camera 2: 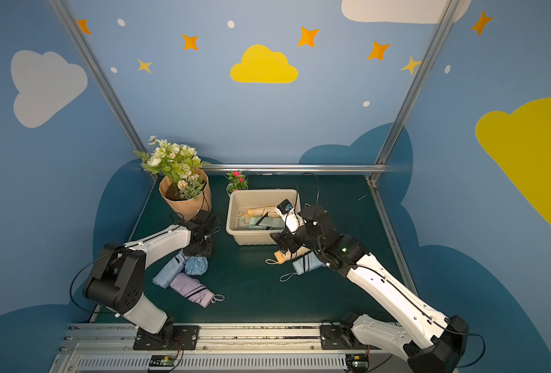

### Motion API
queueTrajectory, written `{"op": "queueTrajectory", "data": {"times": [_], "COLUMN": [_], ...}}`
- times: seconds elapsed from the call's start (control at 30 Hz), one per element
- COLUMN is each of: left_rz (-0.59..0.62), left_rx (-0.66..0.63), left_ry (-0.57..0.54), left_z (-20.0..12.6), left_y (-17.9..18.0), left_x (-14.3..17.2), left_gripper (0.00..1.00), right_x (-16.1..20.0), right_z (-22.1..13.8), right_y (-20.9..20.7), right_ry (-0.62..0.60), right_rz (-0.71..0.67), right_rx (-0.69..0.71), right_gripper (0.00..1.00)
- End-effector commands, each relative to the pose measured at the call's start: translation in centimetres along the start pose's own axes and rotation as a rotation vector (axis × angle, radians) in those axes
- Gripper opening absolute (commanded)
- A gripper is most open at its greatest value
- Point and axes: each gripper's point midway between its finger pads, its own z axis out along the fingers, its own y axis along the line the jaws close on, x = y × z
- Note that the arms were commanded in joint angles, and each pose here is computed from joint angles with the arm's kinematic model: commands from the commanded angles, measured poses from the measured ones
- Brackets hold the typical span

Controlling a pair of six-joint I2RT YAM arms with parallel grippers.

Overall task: Put the umbrella into the storage box
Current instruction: Pick up the umbrella from the center of the board.

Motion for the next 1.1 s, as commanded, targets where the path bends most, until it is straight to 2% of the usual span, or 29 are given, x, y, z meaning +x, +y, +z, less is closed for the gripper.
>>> {"op": "queueTrajectory", "data": {"times": [0.0, 0.17, 0.4, 0.57, 0.7, 0.77, 0.9, 1.07], "left_rz": [-0.02, -0.044, -0.122, -0.135, -0.032, 0.047, 0.127, 0.353], "left_rx": [0.003, 0.001, -0.003, 0.052, 0.161, 0.232, 0.301, 0.344], "left_ry": [0.001, -0.025, -0.135, -0.272, -0.472, -0.619, -0.884, -0.998], "left_z": [0.3, -0.8, -4.8, -9.6, -15.0, -18.3, -24.6, -28.9], "left_y": [-0.3, 0.2, 2.2, 3.3, 2.9, 2.3, 1.9, -1.1], "left_x": [-0.6, -0.6, -0.6, -1.2, -3.1, -4.4, -6.8, -9.4], "left_gripper": [0.45, 0.29, 0.27, 0.23, 0.25, 0.25, 0.24, 0.25], "right_x": [-0.2, 0.1, 0.8, 1.1, 1.3, 1.4, 1.5, 1.6], "right_z": [-0.7, -1.1, -1.2, -1.1, -1.2, -1.3, -1.7, -2.5], "right_y": [-0.1, -0.2, -0.2, -0.6, -1.7, -2.2, -3.1, -3.9], "right_ry": [-0.027, -0.029, -0.033, -0.032, -0.036, -0.045, -0.059, -0.073], "right_rz": [0.0, 0.013, 0.047, 0.066, 0.106, 0.12, 0.145, 0.158], "right_rx": [0.016, 0.027, 0.028, 0.055, 0.117, 0.141, 0.188, 0.228], "right_gripper": [0.89, 0.89, 0.89, 0.89, 0.89, 0.89, 0.89, 0.89]}}
